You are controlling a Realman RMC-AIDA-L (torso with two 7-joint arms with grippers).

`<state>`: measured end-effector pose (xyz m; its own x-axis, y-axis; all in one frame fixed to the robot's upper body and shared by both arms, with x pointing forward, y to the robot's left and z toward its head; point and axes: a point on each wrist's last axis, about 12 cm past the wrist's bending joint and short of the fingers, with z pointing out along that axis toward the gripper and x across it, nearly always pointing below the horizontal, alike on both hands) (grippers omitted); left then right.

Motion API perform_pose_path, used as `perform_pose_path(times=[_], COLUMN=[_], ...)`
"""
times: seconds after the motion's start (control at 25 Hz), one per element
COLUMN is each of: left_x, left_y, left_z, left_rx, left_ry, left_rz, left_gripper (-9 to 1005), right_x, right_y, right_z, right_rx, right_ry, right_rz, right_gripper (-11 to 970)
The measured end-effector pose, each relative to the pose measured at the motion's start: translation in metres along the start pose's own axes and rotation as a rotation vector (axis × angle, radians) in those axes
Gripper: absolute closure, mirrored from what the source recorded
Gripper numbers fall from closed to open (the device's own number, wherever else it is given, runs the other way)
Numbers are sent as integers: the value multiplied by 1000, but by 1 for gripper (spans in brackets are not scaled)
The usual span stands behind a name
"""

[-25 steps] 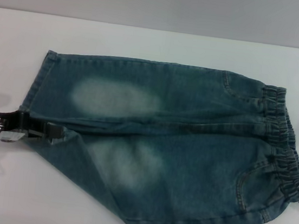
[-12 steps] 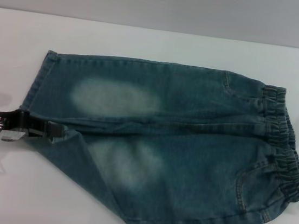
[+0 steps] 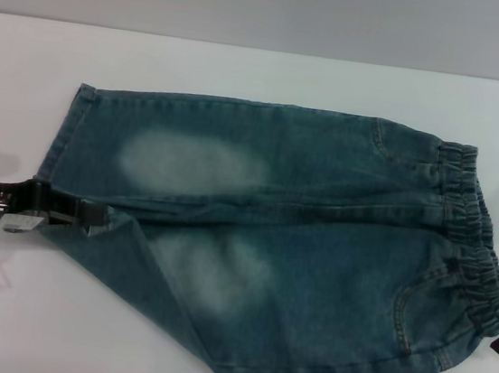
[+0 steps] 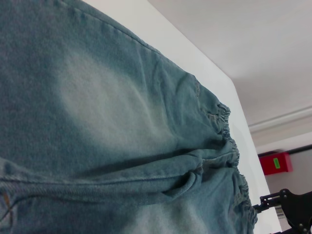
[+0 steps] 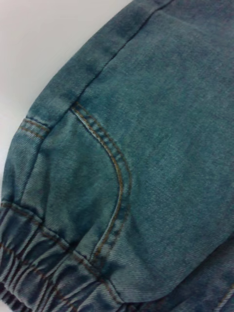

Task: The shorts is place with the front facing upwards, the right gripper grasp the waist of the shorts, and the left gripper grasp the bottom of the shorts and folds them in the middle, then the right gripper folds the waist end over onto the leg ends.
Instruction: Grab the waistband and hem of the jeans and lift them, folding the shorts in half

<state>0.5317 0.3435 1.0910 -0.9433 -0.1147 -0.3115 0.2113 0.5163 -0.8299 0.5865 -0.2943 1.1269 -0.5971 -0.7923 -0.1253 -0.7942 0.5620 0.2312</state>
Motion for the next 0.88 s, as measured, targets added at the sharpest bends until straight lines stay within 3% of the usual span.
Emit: perform_pose_path(times=[0.88], left_x=[1], left_y=[1], left_z=[-1], left_rx=[-3], left_ry=[-10], left_rz=[3], left_gripper=[890], right_x=[-7], right_y=[7], right_z=[-14], right_rx=[-32], right_ry=[-66], right_rz=[-43], right_gripper=[263])
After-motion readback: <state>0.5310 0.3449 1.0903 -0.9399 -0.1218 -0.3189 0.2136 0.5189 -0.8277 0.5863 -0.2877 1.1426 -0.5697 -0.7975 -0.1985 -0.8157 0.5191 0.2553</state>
